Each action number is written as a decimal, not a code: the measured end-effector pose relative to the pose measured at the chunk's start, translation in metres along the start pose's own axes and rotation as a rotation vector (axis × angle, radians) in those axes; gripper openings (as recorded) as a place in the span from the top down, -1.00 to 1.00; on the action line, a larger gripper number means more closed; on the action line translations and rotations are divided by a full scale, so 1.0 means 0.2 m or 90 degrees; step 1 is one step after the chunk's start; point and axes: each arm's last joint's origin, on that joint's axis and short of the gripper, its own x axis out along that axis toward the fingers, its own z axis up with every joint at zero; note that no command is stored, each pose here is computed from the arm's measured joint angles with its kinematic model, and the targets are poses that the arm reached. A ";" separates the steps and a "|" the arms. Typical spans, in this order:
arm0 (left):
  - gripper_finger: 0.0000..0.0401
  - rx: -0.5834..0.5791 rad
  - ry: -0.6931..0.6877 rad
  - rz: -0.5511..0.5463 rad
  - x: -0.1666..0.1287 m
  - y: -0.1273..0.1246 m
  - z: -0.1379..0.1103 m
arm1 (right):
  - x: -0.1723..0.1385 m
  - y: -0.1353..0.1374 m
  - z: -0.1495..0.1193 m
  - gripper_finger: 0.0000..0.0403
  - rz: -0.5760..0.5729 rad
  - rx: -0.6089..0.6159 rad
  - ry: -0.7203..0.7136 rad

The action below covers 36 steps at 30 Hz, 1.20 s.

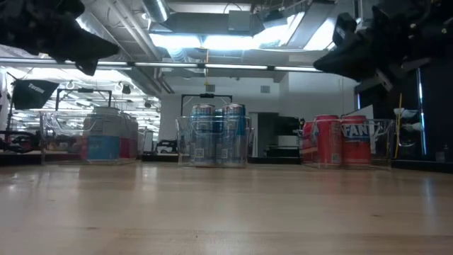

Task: Sort soda cans
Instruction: Return to Home Position

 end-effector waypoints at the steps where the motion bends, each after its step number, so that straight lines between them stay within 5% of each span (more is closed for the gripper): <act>1: 0.98 0.002 -0.005 0.000 -0.01 0.00 -0.01 | -0.02 -0.01 -0.02 0.96 0.001 -0.001 0.004; 7: 0.97 -0.004 -0.037 -0.003 -0.05 0.02 -0.06 | -0.16 -0.04 -0.06 0.84 -0.020 -0.030 0.004; 15: 0.97 -0.016 -0.073 -0.006 -0.07 0.03 -0.11 | -0.28 0.12 -0.11 0.97 -0.094 -0.062 -0.067; 36: 0.97 0.035 -0.072 0.012 -0.09 0.05 -0.16 | -0.39 0.20 -0.15 0.93 -0.150 -0.037 -0.040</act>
